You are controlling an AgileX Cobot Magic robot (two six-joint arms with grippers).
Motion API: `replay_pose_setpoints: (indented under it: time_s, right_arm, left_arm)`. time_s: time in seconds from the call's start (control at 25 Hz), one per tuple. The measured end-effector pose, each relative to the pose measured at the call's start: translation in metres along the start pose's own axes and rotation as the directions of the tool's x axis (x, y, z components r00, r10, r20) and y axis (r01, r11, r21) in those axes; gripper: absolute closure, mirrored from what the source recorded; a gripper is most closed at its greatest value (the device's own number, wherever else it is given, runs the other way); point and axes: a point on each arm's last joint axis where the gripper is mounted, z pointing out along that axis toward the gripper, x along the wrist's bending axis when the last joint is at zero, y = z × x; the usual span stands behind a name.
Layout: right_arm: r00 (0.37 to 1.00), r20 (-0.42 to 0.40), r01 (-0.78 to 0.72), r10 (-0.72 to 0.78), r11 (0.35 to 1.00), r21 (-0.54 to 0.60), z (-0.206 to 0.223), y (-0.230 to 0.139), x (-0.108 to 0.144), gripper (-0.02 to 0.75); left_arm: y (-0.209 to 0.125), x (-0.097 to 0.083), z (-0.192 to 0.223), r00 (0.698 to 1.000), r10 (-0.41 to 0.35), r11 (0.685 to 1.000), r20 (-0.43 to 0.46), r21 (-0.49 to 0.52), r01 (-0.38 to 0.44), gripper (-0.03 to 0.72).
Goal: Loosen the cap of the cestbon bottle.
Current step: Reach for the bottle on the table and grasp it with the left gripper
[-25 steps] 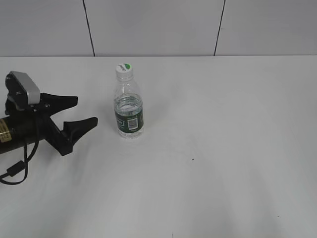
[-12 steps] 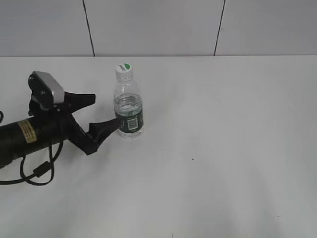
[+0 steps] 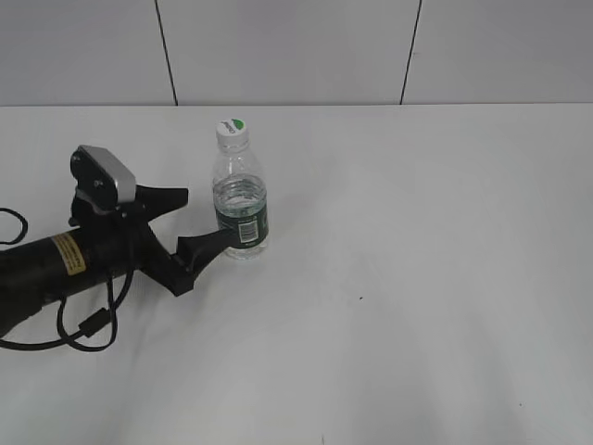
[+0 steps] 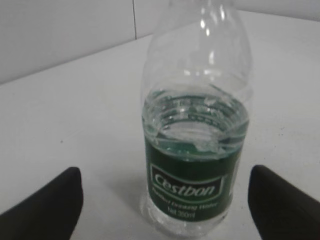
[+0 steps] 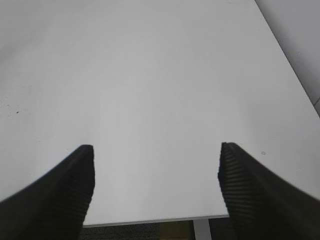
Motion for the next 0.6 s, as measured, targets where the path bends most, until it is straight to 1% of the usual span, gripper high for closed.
replay_pose_setpoints:
  time_s: [0.16, 0.28, 0.4, 0.6]
  right_arm:
    - [1.000, 0.000, 0.000, 0.000, 1.000, 0.000, 0.000, 0.000, 0.000, 0.149]
    - [1.000, 0.000, 0.000, 0.000, 1.000, 0.000, 0.000, 0.000, 0.000, 0.149]
    - [1.000, 0.000, 0.000, 0.000, 1.000, 0.000, 0.000, 0.000, 0.000, 0.149]
    - [1.000, 0.000, 0.000, 0.000, 1.000, 0.000, 0.000, 0.000, 0.000, 0.149]
  left_arm:
    - [-0.019, -0.001, 0.005, 0.999, -0.025, 0.999, 0.023, 0.047, 0.024, 0.092]
    - [-0.016, -0.002, 0.010, 0.999, -0.005, 0.999, 0.049, 0.033, 0.003, 0.094]
    - [-0.012, 0.000, 0.017, 0.998, 0.011, 1.000, 0.056, 0.013, -0.012, 0.094]
    - [-0.011, -0.002, 0.030, 0.997, 0.002, 1.000, 0.079, -0.005, -0.001, 0.095]
